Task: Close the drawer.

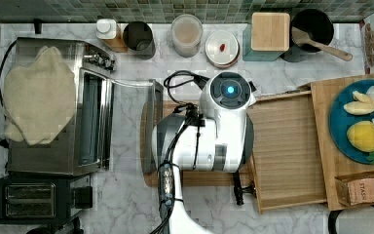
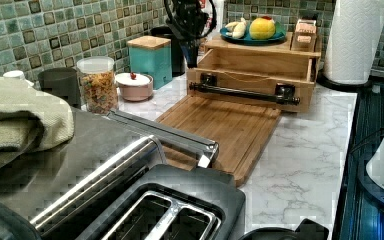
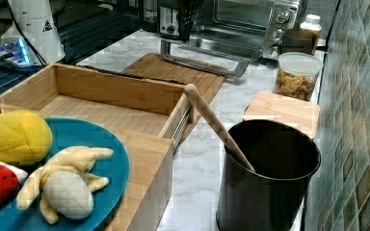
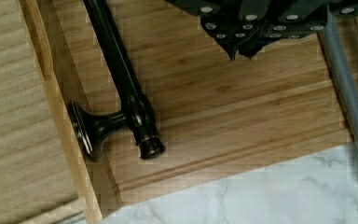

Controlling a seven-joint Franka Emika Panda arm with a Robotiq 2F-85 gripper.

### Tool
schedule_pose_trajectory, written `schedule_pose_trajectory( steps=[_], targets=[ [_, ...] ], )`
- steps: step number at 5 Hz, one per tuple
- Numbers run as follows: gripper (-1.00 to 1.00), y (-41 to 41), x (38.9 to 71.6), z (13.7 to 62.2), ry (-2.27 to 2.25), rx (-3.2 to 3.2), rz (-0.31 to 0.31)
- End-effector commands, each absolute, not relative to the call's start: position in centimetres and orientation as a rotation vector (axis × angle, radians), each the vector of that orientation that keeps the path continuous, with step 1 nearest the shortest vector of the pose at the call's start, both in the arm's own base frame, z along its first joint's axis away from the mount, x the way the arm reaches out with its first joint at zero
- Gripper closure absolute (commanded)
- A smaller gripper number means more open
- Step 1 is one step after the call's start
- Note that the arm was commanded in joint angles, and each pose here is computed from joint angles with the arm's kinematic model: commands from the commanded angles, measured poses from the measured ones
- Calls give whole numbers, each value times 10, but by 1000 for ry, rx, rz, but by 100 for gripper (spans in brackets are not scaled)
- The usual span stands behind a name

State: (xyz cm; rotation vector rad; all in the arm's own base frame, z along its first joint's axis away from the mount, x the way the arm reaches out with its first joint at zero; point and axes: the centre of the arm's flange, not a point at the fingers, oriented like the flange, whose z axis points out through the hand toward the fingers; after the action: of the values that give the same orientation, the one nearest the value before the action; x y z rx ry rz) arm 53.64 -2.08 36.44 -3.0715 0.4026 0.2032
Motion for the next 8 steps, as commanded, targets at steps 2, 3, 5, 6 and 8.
schedule_pose_trajectory(
  steps=[2,3,5,6,8],
  targets=[
    [100,-7,491,353,-226,-3078,34],
    [100,-6,488,328,-278,-3051,71],
    [100,15,462,298,-244,-3083,41],
    [100,14,450,290,-263,-3102,47],
    [100,-11,447,292,-302,-3128,67]
  ],
)
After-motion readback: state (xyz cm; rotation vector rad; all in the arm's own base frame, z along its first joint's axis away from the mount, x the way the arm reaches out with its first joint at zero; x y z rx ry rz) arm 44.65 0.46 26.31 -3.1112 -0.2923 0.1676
